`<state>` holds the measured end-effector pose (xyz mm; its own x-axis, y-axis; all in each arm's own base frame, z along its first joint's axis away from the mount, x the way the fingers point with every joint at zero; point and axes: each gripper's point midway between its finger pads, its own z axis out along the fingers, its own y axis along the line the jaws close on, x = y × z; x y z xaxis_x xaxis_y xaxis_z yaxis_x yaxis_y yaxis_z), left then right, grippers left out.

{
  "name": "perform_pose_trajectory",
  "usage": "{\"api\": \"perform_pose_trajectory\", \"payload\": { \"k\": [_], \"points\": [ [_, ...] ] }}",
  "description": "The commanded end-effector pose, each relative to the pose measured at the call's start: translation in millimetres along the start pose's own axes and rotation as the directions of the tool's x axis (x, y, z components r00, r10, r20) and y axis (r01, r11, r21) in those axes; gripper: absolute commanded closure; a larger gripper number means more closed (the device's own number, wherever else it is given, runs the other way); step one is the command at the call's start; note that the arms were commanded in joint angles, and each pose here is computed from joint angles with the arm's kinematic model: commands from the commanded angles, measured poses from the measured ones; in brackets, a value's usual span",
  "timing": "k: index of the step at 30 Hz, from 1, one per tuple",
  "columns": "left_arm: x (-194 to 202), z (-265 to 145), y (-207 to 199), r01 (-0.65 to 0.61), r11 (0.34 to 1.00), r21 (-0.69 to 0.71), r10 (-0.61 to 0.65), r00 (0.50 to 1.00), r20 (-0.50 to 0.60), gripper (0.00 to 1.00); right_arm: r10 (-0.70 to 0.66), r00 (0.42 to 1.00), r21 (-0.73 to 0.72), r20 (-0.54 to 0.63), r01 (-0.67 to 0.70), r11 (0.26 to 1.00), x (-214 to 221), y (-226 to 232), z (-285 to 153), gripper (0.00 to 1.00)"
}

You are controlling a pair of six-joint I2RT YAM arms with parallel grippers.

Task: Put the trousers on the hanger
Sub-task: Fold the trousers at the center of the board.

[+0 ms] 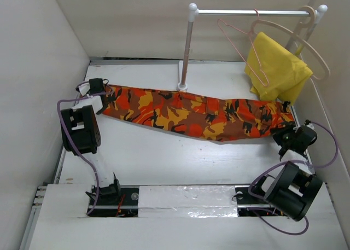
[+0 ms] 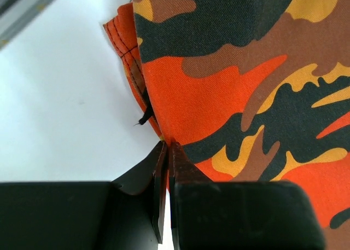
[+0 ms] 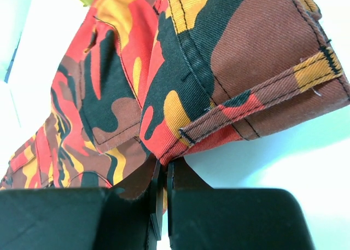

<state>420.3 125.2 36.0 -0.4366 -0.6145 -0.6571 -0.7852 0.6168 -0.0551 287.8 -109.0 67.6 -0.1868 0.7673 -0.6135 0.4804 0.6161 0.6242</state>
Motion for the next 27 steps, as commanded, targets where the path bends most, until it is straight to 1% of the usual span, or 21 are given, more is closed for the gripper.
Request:
{"api": "perform_pose_trajectory", "payload": {
  "k": [1,4,5,7,9,10,11,12,13,14,15,16,17,18,19,21,23,24,25,26,27],
  "points": [
    [-39,-29,38,-0.011,0.991,-0.133,0.029,0.99,0.136,1.0,-0.055,0.996,0.036,0.066,0.053,0.998,-15,-13,-14,1.0],
    [-33,-43,58,-0.016,0.983,-0.181,0.041,0.99,0.135,1.0,-0.101,0.993,0.028,0.06,0.1,0.995,-14,-15,-31,1.0],
    [-16,-45,78,-0.025,0.969,-0.246,0.053,0.993,0.108,1.0,-0.097,0.995,0.044,0.032,0.096,0.994,-6,-20,-36,1.0],
    [-8,-55,98,0.008,0.958,-0.287,0.025,0.994,0.109,1.0,-0.118,0.993,0.039,0.017,0.117,0.992,2,-25,-47,1.0],
    [-7,-67,107,0.037,0.961,-0.275,-0.005,0.993,0.117,1.0,-0.151,0.988,0.011,0.016,0.15,0.989,9,-19,-58,1.0],
    [-10,-71,106,0.04,0.965,-0.261,-0.008,0.992,0.124,1.0,-0.15,0.988,0.014,0.021,0.15,0.989,13,-22,-60,0.96],
    [-12,-75,104,0.046,0.97,-0.241,-0.014,0.991,0.13,1.0,-0.171,0.984,-0.012,0.058,0.172,0.985,9,-15,-63,0.73],
    [-18,-83,102,0.051,0.976,-0.213,-0.019,0.989,0.148,1.0,-0.149,0.987,-0.003,0.053,0.149,0.989,12,-17,-64,0.6],
    [-21,-84,98,0.045,0.981,-0.187,-0.016,0.988,0.152,0.92,-0.149,0.987,0.005,0.06,0.149,0.989,9,-16,-65,0.47],
    [-20,-86,92,0.03,0.988,-0.152,-0.009,0.99,0.137,0.84,-0.15,0.986,0.02,0.07,0.149,0.989,5,-18,-65,0.23],
    [-29,-92,86,0.025,0.992,-0.12,-0.007,0.989,0.15,0.69,-0.133,0.989,0.059,0.063,0.129,0.99,4,-25,-62,0.15],
    [-33,-96,81,0.022,0.995,-0.093,-0.007,0.988,0.154,0.59,-0.128,0.99,0.07,0.057,0.124,0.99,3,-28,-60,0.1],
    [-34,-99,69,0.016,1.0,-0.027,-0.012,0.99,0.141,0.52,-0.126,0.991,0.084,0.055,0.121,0.989,-1,-30,-58,0.04],
    [-44,-110,56,0.02,0.999,0.029,-0.024,0.987,0.16,0.47,-0.097,0.995,0.121,0.028,0.093,0.988,2,-41,-54,0.04],
    [-45,-118,42,0.004,0.997,0.073,-0.016,0.985,0.17,0.47,-0.084,0.996,0.132,0.024,0.081,0.988,2,-45,-52,0.04],
    [-57,-144,9,-0.026,0.982,0.185,-0.017,0.974,0.227,0.49,-0.066,0.998,0.129,0.022,0.063,0.99,-1,-50,-47,0.03],
    [-43,-174,-38,-0.091,0.945,0.314,0.014,0.971,0.24,0.57,-0.036,0.999,0.132,0.023,0.033,0.991,-2,-56,-40,0.03],
    [-43,-191,-56,-0.107,0.921,0.375,0.01,0.968,0.251,0.64,-0.006,1.0,0.11,0.012,0.005,0.994,3,-54,-37,0.03],
    [-24,-213,-83,-0.155,0.879,0.451,0.044,0.968,0.246,0.71,0.015,1.0,0.107,0.006,-0.016,0.994,4,-55,-33,0.03],
    [-16,-229,-98,-0.157,0.847,0.509,0.038,0.971,0.236,0.8,0.026,0.999,0.102,0.021,-0.028,0.994,0,-54,-31,0.06],
    [-8,-246,-110,-0.167,0.814,0.557,0.036,0.971,0.237,0.95,0.036,0.999,0.098,0.032,-0.039,0.994,-4,-53,-29,0.08]
  ]
}}
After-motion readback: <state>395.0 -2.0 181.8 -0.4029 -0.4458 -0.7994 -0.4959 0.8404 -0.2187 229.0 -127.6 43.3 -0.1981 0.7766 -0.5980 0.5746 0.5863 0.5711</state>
